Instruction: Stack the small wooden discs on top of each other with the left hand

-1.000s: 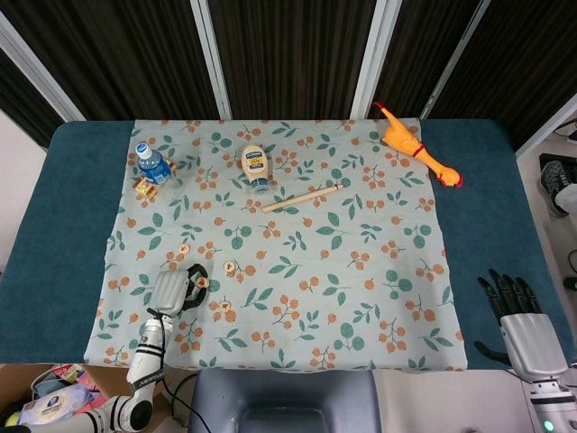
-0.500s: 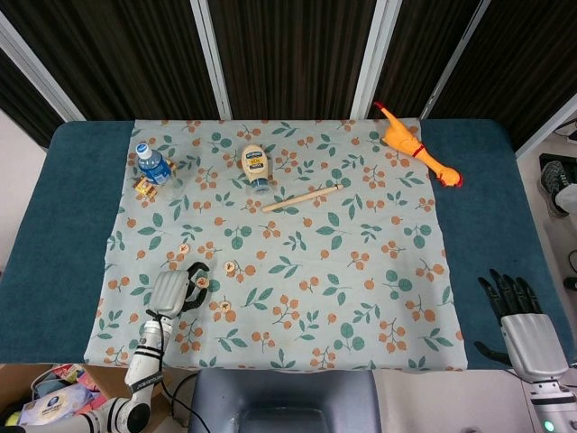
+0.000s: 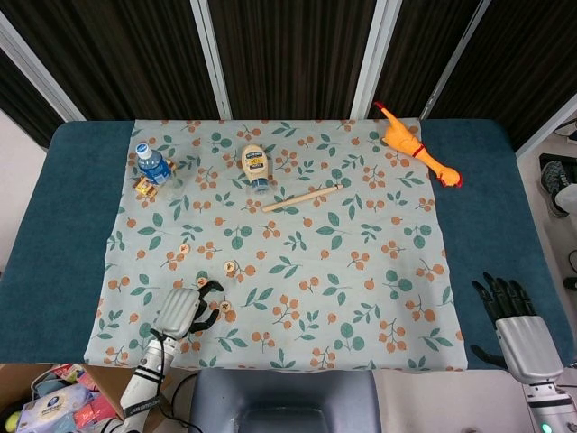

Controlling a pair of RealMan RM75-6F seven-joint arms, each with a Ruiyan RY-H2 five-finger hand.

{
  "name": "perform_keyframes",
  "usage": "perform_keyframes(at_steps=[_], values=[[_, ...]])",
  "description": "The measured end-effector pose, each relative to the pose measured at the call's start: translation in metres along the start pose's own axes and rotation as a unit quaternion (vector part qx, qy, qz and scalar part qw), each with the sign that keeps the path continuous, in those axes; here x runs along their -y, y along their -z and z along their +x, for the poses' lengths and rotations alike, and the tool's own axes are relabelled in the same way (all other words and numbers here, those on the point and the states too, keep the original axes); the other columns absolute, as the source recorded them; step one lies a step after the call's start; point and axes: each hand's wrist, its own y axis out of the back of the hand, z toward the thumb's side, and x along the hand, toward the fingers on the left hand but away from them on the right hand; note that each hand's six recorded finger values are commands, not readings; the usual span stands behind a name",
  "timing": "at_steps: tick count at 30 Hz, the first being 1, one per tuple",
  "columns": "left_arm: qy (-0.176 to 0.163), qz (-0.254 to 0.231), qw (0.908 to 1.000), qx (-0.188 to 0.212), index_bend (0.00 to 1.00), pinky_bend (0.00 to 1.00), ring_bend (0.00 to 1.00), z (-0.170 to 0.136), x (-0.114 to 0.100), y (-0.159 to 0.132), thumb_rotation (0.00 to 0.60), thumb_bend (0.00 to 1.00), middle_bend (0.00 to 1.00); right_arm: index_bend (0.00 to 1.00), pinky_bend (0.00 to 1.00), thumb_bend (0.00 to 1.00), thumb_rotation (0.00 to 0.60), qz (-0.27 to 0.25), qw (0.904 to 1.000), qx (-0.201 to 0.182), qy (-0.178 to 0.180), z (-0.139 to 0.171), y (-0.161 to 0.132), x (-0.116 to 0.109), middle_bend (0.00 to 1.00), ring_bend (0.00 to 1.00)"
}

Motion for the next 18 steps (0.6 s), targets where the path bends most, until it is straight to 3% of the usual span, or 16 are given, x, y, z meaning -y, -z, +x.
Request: perform_keyframes(at_steps=[5, 18], values=[[0.012, 0.008, 0.9998, -0.010, 0.35, 1.00, 1.00, 0.003, 0.013, 0.000, 0.600, 0.40, 1.00, 0.00, 0.00, 0.08, 0.600, -0.002, 1.0000, -0.001, 0.002, 0.001, 0.001, -0.002, 0.00, 0.00], [0.021, 0.014, 0.9996, -0.011, 0.37, 1.00, 1.00, 0.004, 0.021, 0.002, 0.600, 0.40, 1.00, 0.00, 0.00, 0.08, 0.600, 0.000, 1.0000, 0.000, 0.000, 0.001, 0.001, -0.001, 0.00, 0.00]])
